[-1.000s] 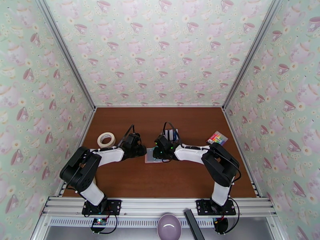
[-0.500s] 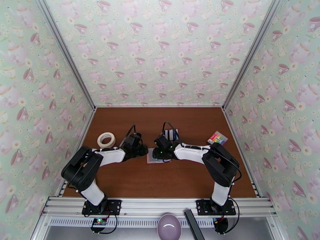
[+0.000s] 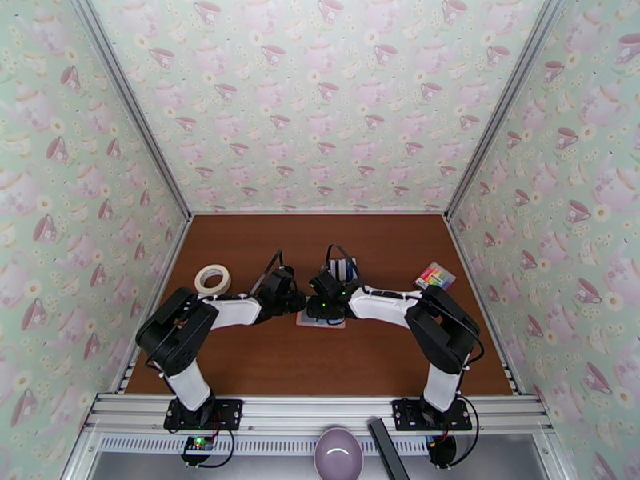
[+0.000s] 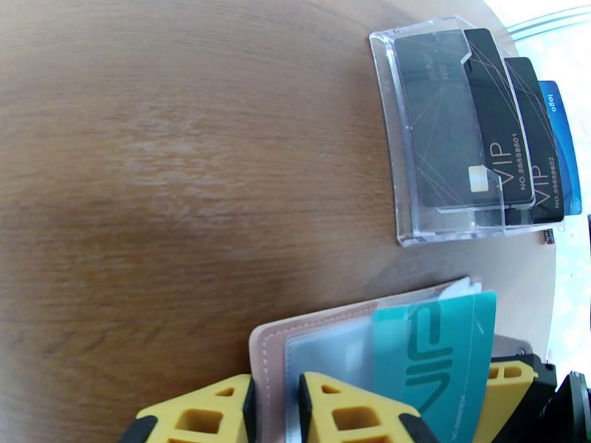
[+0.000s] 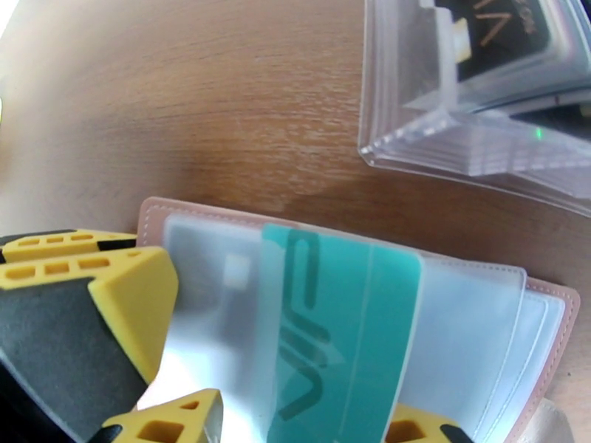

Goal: Put the credit cards into the card holder

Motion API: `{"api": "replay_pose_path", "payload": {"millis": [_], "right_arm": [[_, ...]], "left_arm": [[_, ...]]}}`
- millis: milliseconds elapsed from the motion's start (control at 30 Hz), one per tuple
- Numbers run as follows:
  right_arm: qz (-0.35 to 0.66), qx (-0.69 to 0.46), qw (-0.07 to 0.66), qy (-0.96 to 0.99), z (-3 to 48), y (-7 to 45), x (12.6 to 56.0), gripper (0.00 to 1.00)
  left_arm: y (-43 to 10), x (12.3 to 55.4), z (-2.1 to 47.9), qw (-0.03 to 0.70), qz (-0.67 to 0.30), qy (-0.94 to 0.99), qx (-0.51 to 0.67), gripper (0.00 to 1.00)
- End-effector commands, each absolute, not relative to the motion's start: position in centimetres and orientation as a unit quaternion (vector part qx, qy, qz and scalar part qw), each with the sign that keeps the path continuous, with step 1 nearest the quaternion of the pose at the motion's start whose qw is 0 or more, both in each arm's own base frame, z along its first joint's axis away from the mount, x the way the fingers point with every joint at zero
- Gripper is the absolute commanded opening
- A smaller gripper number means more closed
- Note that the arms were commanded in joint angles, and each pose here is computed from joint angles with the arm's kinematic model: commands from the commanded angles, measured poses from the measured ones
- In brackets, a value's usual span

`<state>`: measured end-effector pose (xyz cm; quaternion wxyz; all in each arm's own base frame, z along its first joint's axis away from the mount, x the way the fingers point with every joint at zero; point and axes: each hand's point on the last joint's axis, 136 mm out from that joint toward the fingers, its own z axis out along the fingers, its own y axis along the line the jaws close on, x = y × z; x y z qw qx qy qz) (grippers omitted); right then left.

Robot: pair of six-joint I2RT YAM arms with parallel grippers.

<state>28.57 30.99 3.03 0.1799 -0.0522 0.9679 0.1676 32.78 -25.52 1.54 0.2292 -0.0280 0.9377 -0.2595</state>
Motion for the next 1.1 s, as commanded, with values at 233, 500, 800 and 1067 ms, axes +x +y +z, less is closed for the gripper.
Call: {"api": "replay_pose_path", "payload": {"millis": [233, 500, 800, 1067], "right_arm": [[0.166, -0.041, 0.177, 0.969, 3.6, 28.7, 27.7, 0.45], [0.225, -0.005, 0.173, 0.959, 3.4, 27.8, 28.2, 0.38], [0.323, 0.039, 0.157, 0.932, 3.2, 28.0, 28.6, 0.32], [0.353, 0.061, 0.16, 0.92, 3.5, 27.3, 28.8, 0.26]], "left_arm": [[-24.1, 26.1, -5.5, 0.093, -0.205, 0.974, -0.021, 0.24], [-24.1, 25.9, -5.7, 0.091, -0.211, 0.973, -0.023, 0.24], [-24.2, 25.5, -6.1, 0.087, -0.217, 0.972, -0.027, 0.25], [-24.2, 25.5, -6.3, 0.085, -0.218, 0.972, -0.028, 0.25]]}}
